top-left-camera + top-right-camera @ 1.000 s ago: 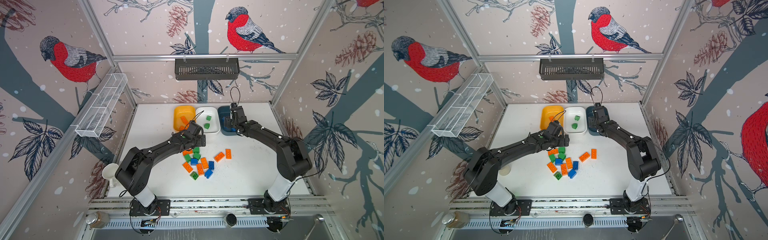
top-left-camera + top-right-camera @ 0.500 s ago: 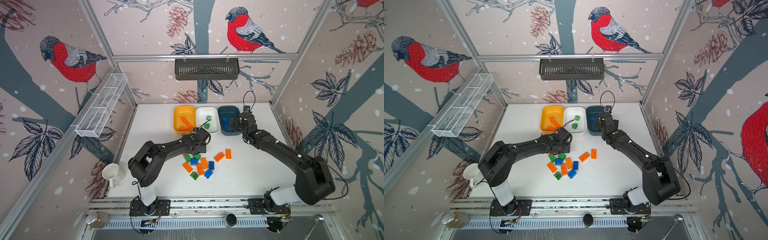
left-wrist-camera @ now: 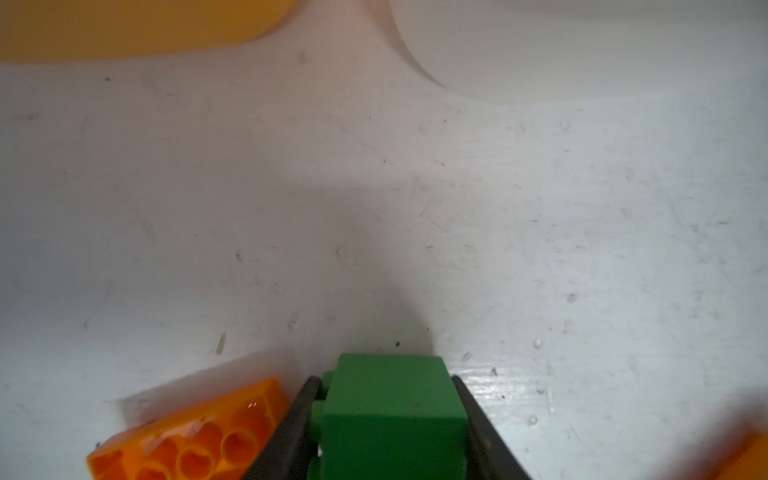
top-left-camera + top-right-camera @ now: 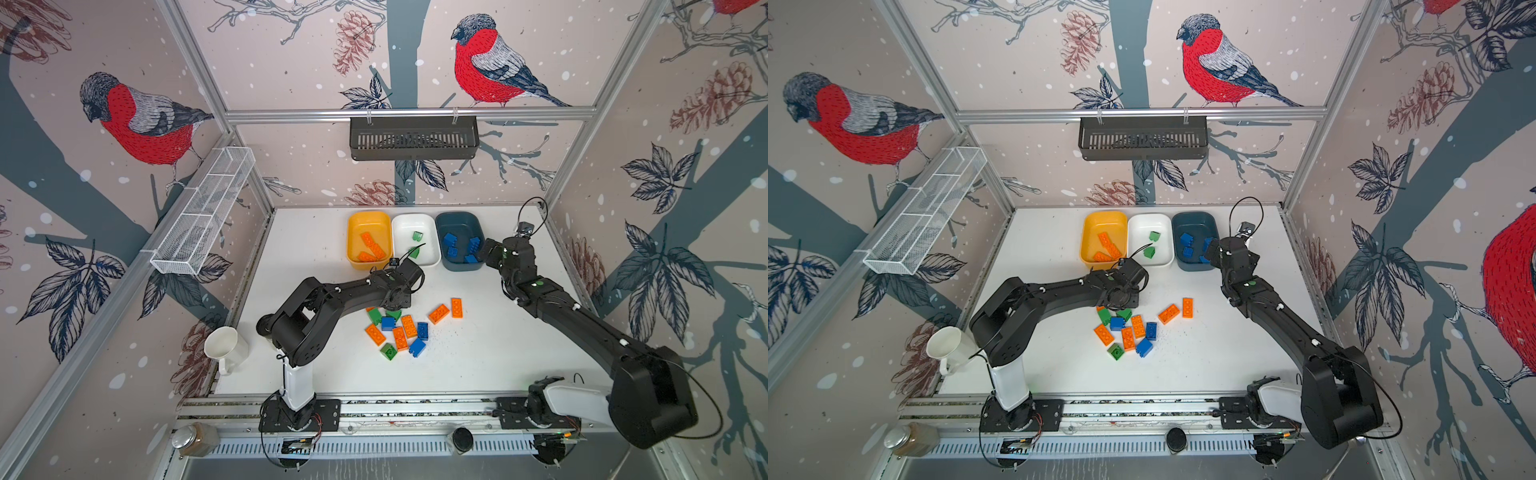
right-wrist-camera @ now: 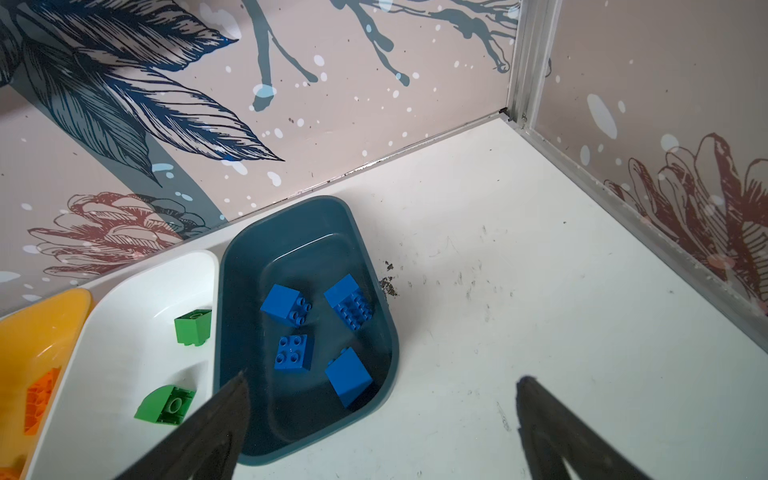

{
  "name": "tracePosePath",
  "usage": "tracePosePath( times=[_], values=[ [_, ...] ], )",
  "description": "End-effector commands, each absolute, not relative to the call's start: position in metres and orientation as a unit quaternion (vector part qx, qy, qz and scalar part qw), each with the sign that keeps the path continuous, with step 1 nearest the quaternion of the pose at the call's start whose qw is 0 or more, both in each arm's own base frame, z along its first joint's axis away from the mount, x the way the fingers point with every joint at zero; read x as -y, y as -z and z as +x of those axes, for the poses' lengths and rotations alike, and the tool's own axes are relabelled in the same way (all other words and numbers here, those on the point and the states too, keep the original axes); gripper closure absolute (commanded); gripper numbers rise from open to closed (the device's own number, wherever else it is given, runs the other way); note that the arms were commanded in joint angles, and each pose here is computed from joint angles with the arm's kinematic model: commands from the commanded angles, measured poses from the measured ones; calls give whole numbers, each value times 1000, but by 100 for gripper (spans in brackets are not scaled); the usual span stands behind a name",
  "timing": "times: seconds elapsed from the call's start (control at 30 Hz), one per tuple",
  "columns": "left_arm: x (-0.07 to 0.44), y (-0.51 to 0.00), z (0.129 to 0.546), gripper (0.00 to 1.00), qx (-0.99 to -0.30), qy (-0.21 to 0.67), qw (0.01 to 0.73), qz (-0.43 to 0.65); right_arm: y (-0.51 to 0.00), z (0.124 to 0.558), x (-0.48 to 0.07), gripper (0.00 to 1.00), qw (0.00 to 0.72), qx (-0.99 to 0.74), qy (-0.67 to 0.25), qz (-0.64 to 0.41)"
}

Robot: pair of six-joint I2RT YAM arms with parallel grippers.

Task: Sort the legos into containers by color
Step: 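Release the blue brick into the teal bin while the left reaches to a green brick, then carry the green brick with the left gripper and drop it in the white bin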

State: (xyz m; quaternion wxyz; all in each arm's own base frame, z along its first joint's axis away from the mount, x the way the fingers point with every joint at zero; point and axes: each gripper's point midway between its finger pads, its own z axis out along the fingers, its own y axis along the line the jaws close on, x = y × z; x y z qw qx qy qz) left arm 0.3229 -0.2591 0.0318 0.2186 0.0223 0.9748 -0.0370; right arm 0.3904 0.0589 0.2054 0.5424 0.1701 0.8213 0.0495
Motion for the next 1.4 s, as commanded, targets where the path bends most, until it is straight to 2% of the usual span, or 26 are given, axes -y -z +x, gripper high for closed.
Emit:
tracePosePath(
  times=[0.0,0.2,0.5,0.63,0.83,1.17,1.27,1.37],
  values=[
    [264,-50,332,60,-967,45,249,19,-219,394,-59,0,557,-802,-98,192],
    [282,-97,354,60,-946,89,312,22,-211,389,-74,1,547,-819,-116,130],
    [325,-145,421,60,-916,126,378,42,-192,376,-107,1,526,-834,-162,40],
    [333,-148,450,60,-910,147,386,35,-193,367,-118,1,529,-828,-185,3],
    [331,-138,488,60,-908,175,381,29,-195,361,-120,0,526,-827,-199,4],
    [332,-128,518,60,-907,179,381,35,-203,350,-139,0,527,-818,-225,-50],
    [332,-127,522,54,-910,172,375,33,-209,345,-149,0,533,-810,-236,-72],
    [336,-133,519,44,-912,182,366,41,-214,342,-157,1,538,-803,-240,-90]
  ],
)
